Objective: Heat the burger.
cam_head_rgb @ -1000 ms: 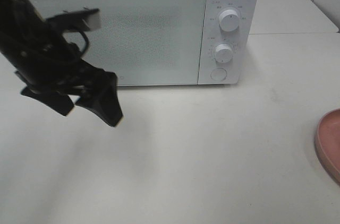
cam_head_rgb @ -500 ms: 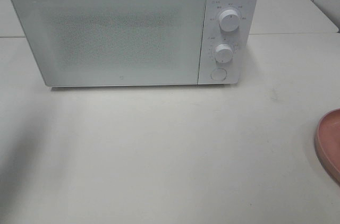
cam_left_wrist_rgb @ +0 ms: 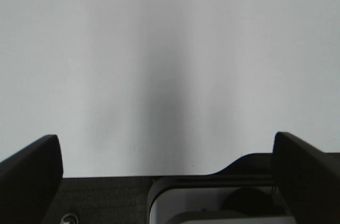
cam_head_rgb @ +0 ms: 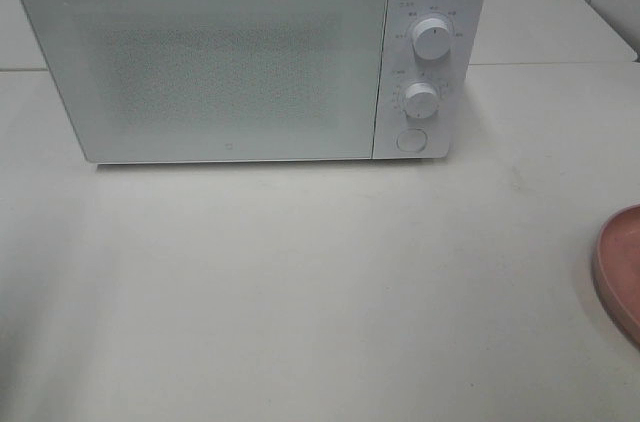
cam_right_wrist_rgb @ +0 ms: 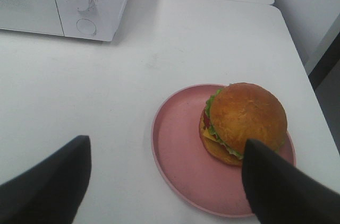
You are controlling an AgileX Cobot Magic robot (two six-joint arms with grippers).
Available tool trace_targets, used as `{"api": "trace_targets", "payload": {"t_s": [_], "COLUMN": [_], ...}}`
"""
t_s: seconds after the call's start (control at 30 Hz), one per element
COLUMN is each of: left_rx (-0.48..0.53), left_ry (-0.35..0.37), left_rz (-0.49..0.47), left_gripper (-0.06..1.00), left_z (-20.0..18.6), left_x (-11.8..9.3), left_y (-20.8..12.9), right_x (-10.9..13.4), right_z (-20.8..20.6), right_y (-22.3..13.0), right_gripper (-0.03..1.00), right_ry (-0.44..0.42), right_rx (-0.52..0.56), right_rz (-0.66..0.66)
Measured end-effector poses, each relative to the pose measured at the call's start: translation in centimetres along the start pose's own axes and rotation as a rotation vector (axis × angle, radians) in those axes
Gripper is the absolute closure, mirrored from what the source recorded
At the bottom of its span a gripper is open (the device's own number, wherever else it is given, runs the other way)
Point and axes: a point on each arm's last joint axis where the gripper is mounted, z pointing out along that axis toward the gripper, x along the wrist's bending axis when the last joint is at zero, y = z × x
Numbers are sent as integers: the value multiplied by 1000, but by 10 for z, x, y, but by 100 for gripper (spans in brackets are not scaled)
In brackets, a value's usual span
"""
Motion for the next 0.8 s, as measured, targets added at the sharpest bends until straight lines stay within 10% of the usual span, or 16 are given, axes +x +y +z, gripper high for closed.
{"api": "trace_targets", "payload": {"t_s": [0.8], "left_rx": [-386], "left_ry": [2], "left_rz": [69], "left_gripper": [-4], "left_z": [-48], "left_x": [-5], "left_y": [-70], "right_x": [0], "right_z": [0], "right_y": [0], "right_gripper": [21], "right_ry": [0], "right_rx": [0], "right_rz": [0]}}
